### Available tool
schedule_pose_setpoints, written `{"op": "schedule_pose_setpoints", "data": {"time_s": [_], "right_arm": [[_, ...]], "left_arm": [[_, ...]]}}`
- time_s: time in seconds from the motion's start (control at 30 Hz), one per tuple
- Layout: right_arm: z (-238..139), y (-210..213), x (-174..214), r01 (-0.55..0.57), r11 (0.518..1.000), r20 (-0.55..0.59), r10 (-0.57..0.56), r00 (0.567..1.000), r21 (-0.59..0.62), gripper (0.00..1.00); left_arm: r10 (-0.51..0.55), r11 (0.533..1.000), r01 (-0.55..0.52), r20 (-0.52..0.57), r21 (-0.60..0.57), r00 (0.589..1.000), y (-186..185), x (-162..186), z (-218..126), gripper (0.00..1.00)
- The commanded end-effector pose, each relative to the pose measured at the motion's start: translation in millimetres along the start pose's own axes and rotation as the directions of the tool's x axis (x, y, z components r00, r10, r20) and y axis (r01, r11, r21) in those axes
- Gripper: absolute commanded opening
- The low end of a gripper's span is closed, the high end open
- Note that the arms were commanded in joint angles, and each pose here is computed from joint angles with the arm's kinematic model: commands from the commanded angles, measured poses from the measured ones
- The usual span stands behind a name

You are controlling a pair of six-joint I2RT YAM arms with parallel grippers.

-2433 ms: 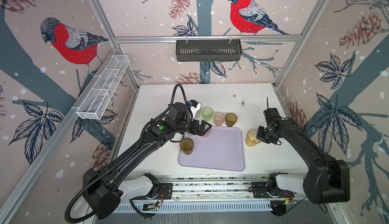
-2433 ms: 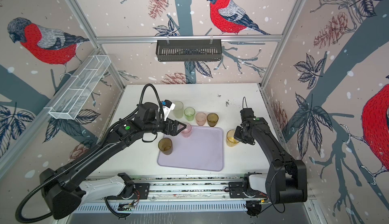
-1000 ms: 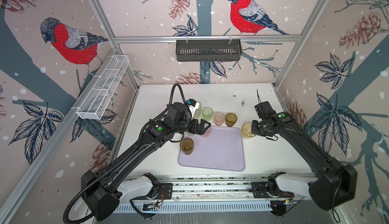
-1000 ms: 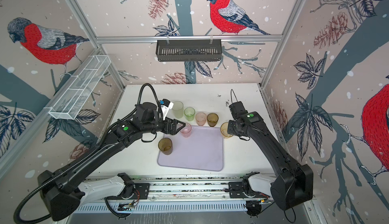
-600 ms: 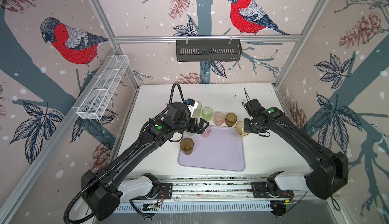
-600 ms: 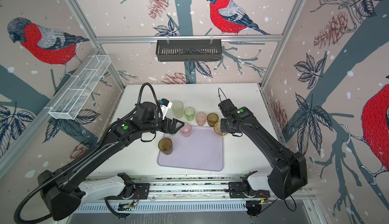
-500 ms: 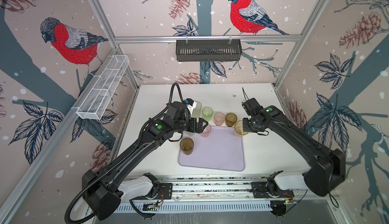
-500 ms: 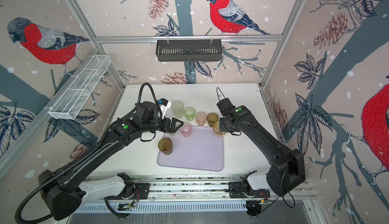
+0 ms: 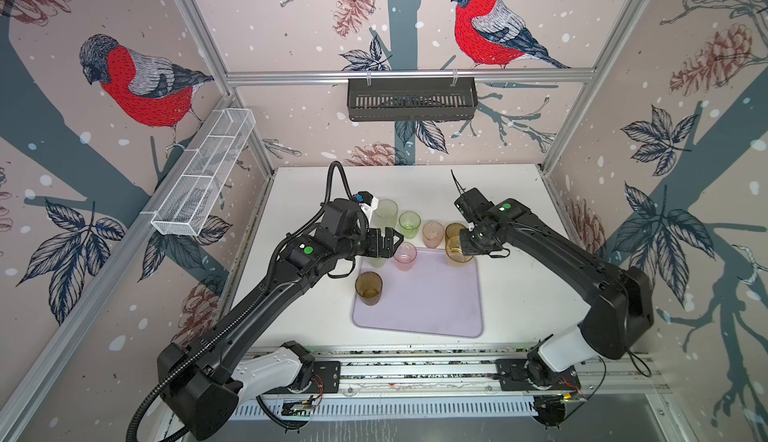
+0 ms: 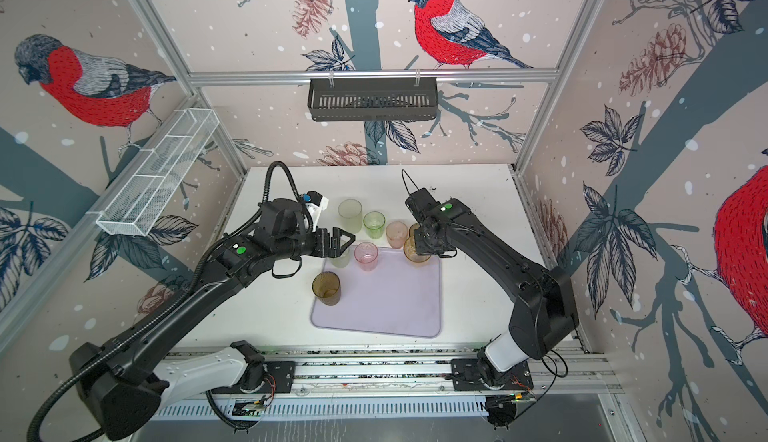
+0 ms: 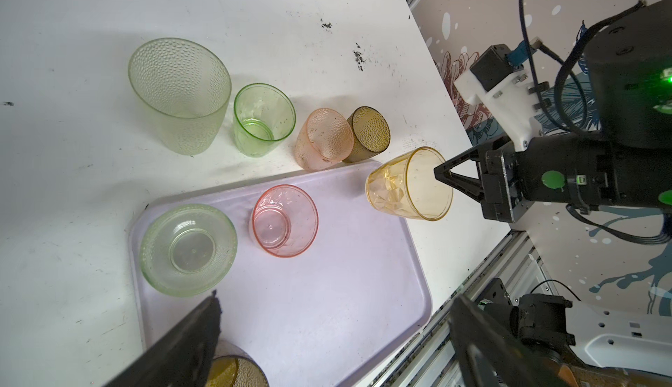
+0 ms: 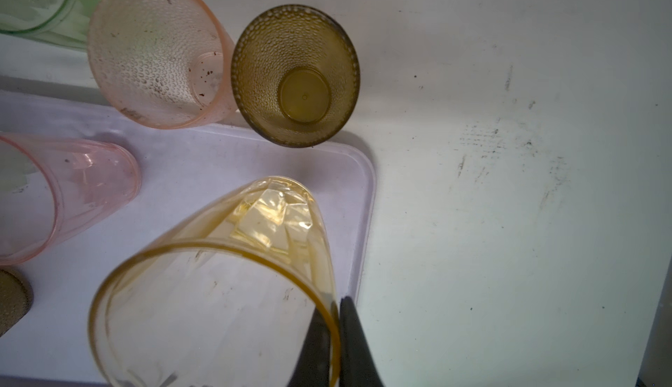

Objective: Place the glasses into the tray
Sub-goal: 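Lift the yellow cup with the right gripper and carry it over the tray, then lower the yellow cup onto the tray beside the pink cup with the right gripper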

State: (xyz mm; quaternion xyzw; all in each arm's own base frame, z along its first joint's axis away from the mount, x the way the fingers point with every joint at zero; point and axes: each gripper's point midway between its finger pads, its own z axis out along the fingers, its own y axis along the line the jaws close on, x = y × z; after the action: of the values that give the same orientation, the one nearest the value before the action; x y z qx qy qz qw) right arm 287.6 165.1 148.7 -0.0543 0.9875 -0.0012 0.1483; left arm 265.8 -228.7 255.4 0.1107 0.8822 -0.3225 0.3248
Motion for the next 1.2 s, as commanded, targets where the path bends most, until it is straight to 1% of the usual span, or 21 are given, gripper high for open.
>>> {"op": "schedule_pose_setpoints", "data": {"time_s": [0.0, 0.33, 0.53, 1.17], "right_arm": [[2, 7, -2, 0.030, 1.000, -0.001, -0.030, 1.000, 0.004, 0.00], [15, 30, -4, 0.065, 0.998, -0.018, -0.066, 0.998, -0.022, 0.00], [23, 39, -5, 0.086, 0.996, -0.035, -0.087, 0.996, -0.028, 0.00], [37, 55, -10, 0.108, 0.993, -0.052, -0.111, 0.992, -0.051, 0.00]], "left_arm": [[-0.006, 1.000, 0.007, 0.011, -0.011, 1.000, 2, -2, -3, 0.98], [-0.006, 1.000, 0.006, 0.001, -0.020, 1.000, 6, 3, -5, 0.98], [0.013, 1.000, -0.013, 0.006, 0.005, 1.000, 2, 3, -10, 0.98], [0.014, 1.000, -0.014, 0.005, 0.002, 1.000, 5, 6, -11, 0.98]]}}
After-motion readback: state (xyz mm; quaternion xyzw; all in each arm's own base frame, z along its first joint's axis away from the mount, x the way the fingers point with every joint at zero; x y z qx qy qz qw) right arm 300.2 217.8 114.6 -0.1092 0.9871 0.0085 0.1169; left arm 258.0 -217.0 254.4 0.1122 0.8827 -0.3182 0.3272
